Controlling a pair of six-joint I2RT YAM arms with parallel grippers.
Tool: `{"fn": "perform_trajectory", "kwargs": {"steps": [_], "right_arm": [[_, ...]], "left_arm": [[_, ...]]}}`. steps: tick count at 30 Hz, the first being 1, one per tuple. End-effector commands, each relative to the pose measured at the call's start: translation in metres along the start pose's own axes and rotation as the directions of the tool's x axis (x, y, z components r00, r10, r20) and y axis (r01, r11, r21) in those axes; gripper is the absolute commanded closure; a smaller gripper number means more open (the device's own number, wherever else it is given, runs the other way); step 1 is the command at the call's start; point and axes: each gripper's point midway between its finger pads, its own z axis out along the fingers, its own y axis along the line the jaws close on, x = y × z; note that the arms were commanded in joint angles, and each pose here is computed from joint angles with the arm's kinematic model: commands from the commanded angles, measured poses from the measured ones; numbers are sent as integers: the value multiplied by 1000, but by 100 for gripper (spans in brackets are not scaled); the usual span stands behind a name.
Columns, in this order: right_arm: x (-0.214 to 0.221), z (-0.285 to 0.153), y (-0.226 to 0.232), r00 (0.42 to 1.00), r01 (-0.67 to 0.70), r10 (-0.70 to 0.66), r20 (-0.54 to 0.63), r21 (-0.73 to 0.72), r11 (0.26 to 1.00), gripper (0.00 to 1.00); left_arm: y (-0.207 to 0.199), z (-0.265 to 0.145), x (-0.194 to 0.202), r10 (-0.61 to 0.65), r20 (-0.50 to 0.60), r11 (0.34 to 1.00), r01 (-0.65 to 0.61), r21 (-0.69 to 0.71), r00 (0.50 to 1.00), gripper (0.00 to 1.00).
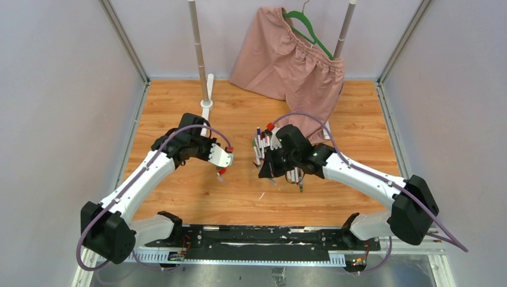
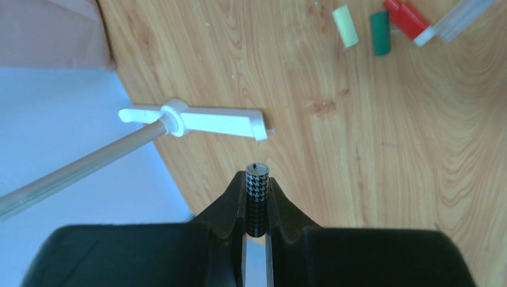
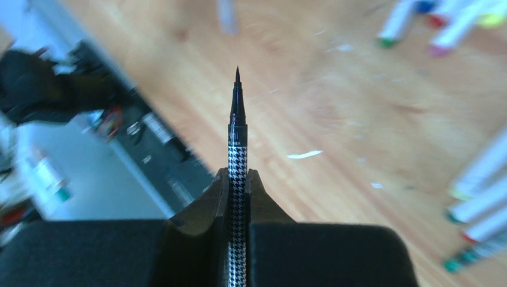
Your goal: Open the pen caps
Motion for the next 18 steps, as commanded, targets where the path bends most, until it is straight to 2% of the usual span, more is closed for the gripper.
{"fn": "perform_trajectory", "kwargs": {"steps": [1, 4, 8, 11, 18], "right_arm": [[-26, -24, -86, 981, -22, -68, 180, 455, 890, 100], [-35, -25, -116, 967, -74, -84, 239, 582, 810, 100], [-36, -8, -146, 971, -107, -69, 230, 675, 730, 100], [-31, 1, -165, 971, -137, -53, 232, 727, 673, 100], [-18, 23, -189, 973, -170, -16, 230, 761, 626, 100]], "left_arm": [[3, 8, -22, -203, 72, 979, 202, 25, 977, 100], [-1, 19, -40, -342, 97, 939, 334, 83, 935, 100], [-2, 41, -62, -475, 121, 875, 453, 171, 872, 100], [-5, 58, -74, -534, 111, 835, 503, 224, 838, 100], [-26, 89, -93, -603, 66, 773, 562, 294, 795, 100]]}}
